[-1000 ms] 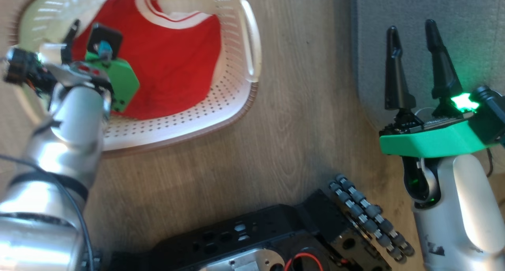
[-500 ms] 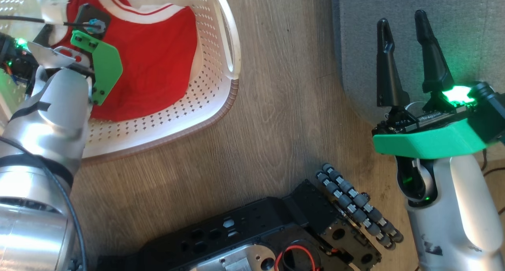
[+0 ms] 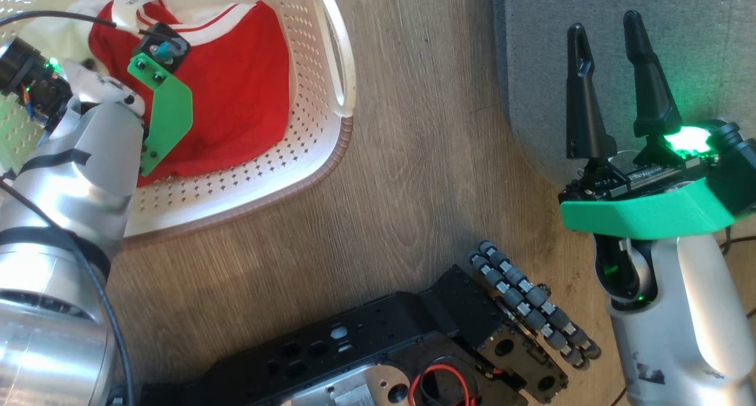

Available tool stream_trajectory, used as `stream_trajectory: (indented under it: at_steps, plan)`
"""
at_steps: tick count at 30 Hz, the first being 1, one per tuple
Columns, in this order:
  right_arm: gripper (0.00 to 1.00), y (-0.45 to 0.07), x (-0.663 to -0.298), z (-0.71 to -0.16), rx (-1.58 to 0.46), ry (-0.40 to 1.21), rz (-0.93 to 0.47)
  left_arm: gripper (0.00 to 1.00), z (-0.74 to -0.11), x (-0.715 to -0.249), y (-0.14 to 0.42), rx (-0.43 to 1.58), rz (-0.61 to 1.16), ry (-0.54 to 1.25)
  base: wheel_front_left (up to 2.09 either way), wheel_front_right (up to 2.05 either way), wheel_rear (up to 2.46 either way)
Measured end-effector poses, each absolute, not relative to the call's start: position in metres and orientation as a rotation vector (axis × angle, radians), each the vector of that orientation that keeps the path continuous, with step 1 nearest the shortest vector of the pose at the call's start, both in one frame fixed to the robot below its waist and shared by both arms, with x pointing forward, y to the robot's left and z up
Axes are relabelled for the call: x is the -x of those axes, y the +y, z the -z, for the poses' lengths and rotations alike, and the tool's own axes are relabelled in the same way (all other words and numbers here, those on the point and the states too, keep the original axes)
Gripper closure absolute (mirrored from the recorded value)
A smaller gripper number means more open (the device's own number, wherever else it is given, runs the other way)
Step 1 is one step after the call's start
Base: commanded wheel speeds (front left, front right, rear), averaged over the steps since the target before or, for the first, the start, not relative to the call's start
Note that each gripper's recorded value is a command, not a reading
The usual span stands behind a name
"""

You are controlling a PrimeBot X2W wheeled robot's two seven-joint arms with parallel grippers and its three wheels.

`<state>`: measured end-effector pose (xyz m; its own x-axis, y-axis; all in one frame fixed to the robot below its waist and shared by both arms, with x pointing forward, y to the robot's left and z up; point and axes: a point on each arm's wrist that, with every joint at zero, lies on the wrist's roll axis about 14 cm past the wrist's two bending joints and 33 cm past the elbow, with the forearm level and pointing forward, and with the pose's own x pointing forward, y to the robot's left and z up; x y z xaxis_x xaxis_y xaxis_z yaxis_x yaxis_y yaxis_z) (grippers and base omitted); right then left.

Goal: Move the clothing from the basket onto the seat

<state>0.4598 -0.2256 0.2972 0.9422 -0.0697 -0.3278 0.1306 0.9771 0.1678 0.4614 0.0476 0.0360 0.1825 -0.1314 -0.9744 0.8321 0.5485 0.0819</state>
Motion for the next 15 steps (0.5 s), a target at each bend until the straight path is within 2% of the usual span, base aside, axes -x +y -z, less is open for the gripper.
stream_trajectory:
  at_steps: [1, 2, 3, 4, 5, 15]
  plan:
    - [0.0, -0.226, -0.46, -0.297, -0.191, 0.326, 0.104, 0.36, -0.035, -0.459, 0.047, -0.724, 0.78, 1.209, 0.0, 0.0, 0.0]
    - [0.0, -0.226, -0.46, -0.297, -0.191, 0.325, 0.104, 0.57, -0.035, -0.457, 0.047, -0.716, 0.785, 1.222, 0.0, 0.0, 0.0]
    - [0.0, -0.226, -0.46, -0.297, -0.191, 0.325, 0.104, 0.73, -0.035, -0.455, 0.046, -0.706, 0.789, 1.233, 0.0, 0.0, 0.0]
    - [0.0, -0.226, -0.46, -0.297, -0.191, 0.325, 0.104, 0.93, -0.035, -0.452, 0.045, -0.699, 0.795, 1.244, 0.0, 0.0, 0.0]
    - [0.0, -0.226, -0.46, -0.297, -0.191, 0.325, 0.104, 1.0, -0.035, -0.452, 0.045, -0.699, 0.795, 1.244, 0.0, 0.0, 0.0]
    - [0.0, -0.226, -0.461, -0.301, -0.193, 0.318, 0.106, 1.0, -0.039, -0.451, 0.042, -0.651, 0.8, 1.252, 0.0, 0.0, 0.0]
